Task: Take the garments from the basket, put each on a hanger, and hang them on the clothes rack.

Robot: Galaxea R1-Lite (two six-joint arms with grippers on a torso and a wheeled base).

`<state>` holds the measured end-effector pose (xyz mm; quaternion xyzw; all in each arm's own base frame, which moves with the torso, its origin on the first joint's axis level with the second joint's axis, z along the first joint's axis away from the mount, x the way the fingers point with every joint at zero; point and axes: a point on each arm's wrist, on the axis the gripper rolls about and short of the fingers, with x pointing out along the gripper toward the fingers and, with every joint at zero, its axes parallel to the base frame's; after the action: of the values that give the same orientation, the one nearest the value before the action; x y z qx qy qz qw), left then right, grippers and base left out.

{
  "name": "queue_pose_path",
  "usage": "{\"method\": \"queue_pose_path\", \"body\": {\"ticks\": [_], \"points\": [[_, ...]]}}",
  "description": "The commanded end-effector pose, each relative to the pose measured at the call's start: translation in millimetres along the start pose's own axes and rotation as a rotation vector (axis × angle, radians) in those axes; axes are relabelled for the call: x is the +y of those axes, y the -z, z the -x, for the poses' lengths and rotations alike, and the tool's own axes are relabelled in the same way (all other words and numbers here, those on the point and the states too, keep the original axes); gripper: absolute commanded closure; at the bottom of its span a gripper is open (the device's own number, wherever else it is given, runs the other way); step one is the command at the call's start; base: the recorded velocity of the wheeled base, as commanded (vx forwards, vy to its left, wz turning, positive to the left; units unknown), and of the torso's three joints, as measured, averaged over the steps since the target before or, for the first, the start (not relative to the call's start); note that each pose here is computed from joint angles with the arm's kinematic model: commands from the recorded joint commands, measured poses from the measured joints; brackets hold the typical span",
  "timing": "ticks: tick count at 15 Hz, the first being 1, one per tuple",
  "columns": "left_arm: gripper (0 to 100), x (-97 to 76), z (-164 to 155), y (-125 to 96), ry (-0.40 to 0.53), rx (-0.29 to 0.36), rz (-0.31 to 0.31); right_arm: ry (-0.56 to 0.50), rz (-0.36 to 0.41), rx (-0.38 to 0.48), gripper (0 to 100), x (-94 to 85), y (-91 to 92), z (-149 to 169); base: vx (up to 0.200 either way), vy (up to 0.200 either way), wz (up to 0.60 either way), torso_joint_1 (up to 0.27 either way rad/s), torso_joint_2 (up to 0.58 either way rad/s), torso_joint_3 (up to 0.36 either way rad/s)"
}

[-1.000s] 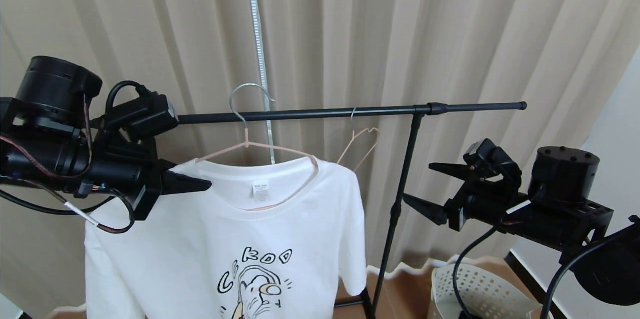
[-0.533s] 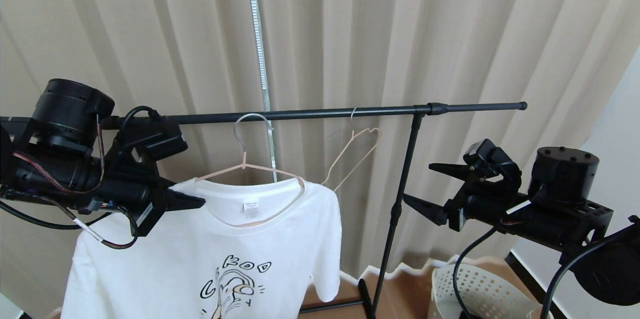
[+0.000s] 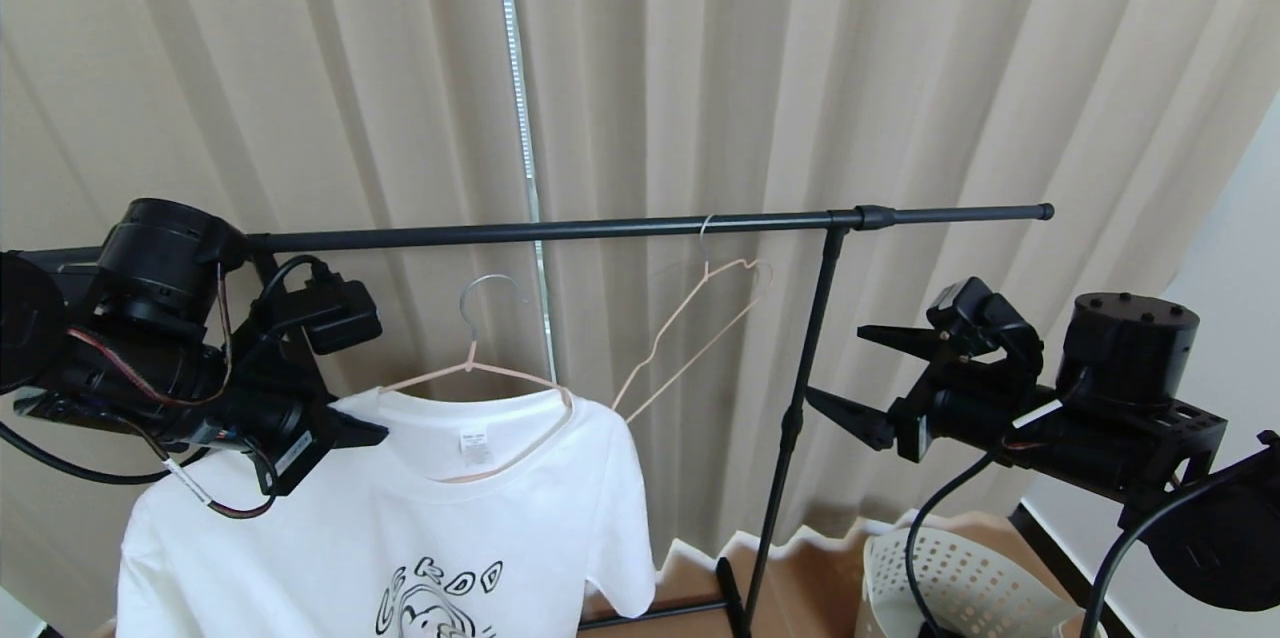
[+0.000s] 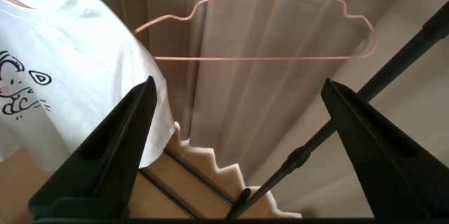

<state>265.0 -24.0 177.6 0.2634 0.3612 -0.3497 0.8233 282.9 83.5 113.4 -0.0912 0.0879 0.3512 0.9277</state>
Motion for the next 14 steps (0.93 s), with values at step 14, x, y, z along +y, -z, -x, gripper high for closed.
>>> {"method": "queue_pose_path", "body": {"ticks": [14], "points": [[100, 25.2, -37.2, 0.3, -0.080, 0.062, 0.192, -0.002, -0.001, 0.003, 0, 0.1, 1.1, -0.8, 0.000, 0.000, 0.00, 0.000, 0.00, 0.000]]}}
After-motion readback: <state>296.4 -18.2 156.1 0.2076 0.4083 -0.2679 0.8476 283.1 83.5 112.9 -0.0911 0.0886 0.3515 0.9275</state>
